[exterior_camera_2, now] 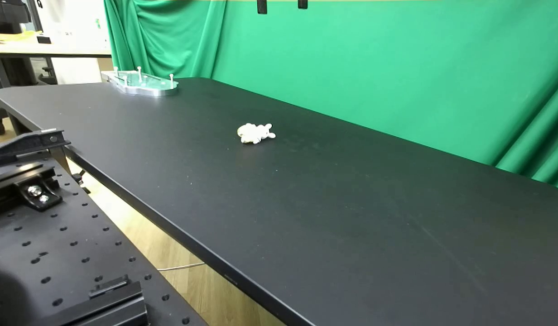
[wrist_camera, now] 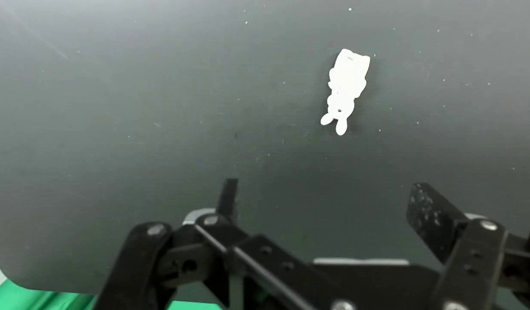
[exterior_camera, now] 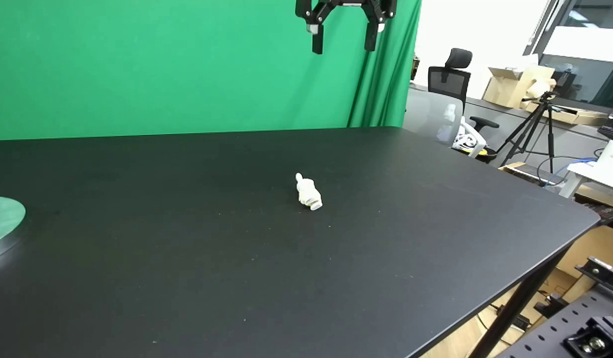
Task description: Move the white object to the right slightly
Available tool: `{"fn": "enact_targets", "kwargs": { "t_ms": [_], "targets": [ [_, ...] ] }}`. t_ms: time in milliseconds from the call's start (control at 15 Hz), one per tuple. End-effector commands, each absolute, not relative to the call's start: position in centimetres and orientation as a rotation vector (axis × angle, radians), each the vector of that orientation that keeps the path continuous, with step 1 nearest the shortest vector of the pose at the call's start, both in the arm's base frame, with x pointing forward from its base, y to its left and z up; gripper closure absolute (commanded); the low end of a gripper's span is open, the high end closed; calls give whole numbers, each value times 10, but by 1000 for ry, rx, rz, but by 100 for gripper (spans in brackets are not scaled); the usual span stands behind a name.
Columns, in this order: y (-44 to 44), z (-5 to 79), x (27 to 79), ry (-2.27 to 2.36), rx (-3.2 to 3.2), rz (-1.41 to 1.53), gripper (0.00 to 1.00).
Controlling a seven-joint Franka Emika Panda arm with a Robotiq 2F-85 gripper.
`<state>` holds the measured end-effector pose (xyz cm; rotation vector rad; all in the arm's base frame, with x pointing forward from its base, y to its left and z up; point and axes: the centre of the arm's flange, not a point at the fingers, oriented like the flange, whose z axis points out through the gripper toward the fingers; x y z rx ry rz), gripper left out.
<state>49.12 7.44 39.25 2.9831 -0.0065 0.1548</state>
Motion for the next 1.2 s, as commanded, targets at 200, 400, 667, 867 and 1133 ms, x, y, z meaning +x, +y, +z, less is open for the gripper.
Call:
{"fn": "enact_targets", "kwargs": {
  "t_ms": [200,400,667,867,1133],
  "targets": [
    [71,390,494,-22,2986,167,0],
    [66,370,502,-50,3014,186,0],
    [52,334,518,-120,3080,221,0],
    [46,301,530,-155,3126,188,0],
    [56,258,535,-163,3183,91,0]
  ]
}}
